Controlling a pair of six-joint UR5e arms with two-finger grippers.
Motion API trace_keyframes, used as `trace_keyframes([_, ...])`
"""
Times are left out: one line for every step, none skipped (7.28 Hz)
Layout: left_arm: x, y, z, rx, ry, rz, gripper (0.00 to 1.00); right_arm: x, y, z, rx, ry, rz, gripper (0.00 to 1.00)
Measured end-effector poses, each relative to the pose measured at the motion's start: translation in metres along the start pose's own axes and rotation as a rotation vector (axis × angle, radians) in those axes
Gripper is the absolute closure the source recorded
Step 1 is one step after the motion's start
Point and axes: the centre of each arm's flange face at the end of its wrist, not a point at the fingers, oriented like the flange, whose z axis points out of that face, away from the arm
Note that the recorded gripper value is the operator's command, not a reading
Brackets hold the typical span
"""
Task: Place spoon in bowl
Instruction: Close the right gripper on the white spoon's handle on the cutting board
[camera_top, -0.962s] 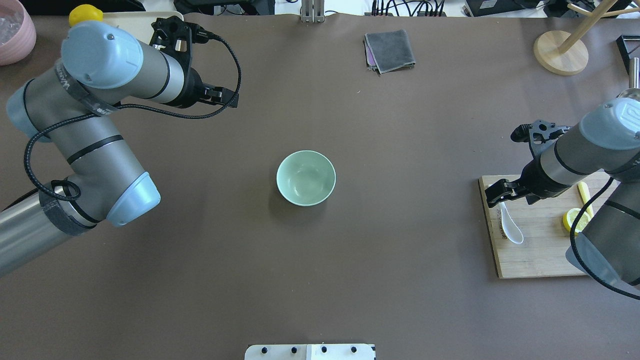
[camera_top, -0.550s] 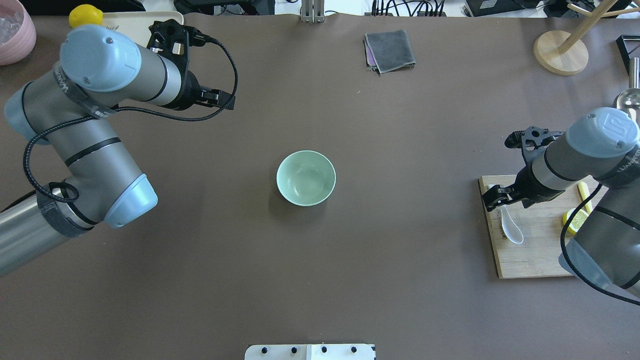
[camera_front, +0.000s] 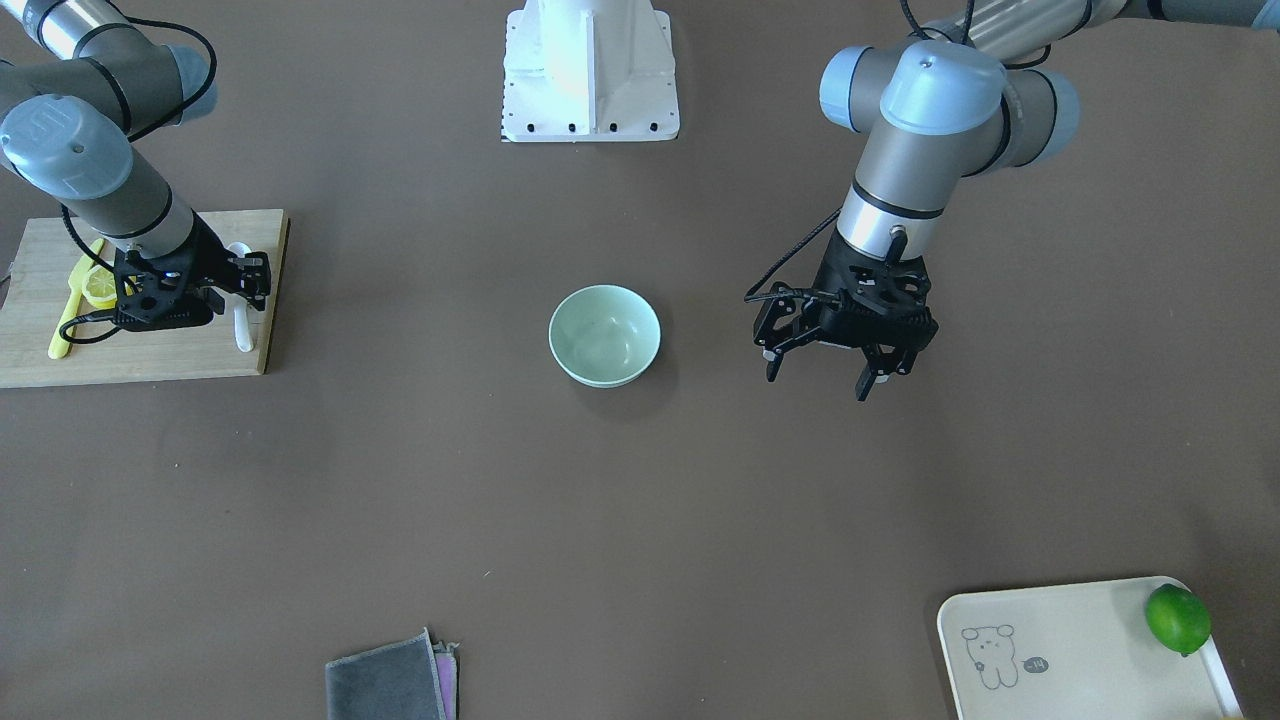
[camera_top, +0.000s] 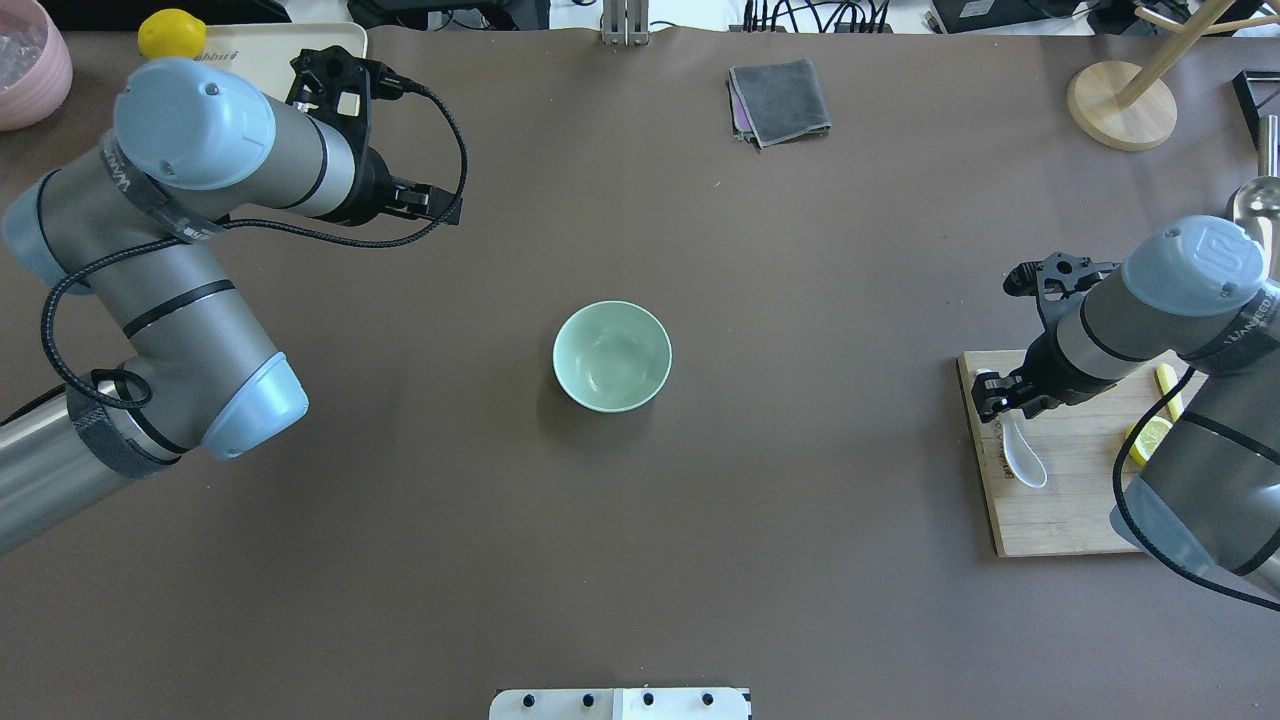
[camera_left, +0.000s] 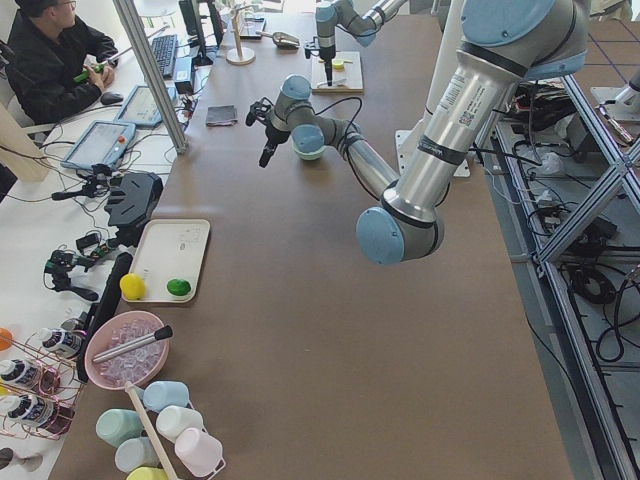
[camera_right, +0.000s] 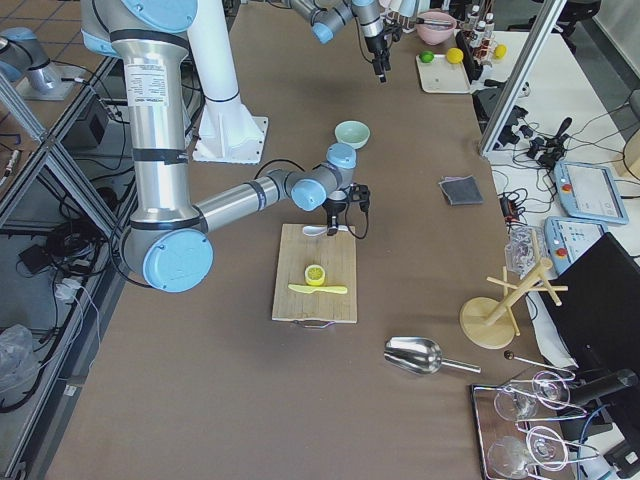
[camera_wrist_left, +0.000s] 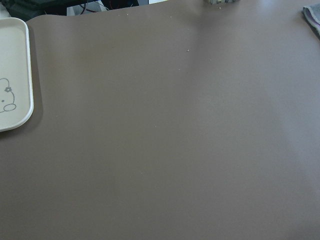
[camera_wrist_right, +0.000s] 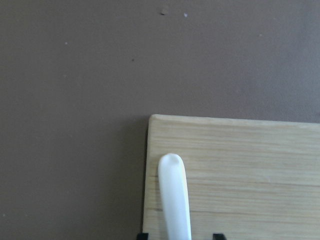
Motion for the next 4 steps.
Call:
trace_keyframes([0.0000, 0.0001, -0.0001, 0.000, 0.000, 0.000, 0.02, -0.0019, -0.0008, 0.0018, -0.002, 0.000, -0.002, 0.48])
trace_keyframes([-0.0003, -0.0003, -0.0005, 0.000, 0.001, 0.001, 0.02, -0.0032, -0.0019, 0.0037, -0.004, 0.001, -0.003, 0.69])
trace_keyframes([-0.0004, -0.0010, -0.0010, 0.001, 0.001, 0.001, 0.02, -0.0037, -0.0029, 0.0047, -0.005, 0.001, -0.002, 0.88])
trace_keyframes([-0.0002, -0.0014, -0.0016, 0.002, 0.002, 0.002, 0.02, -0.0040, -0.0033, 0.0046, -0.005, 0.000, -0.003, 1.00])
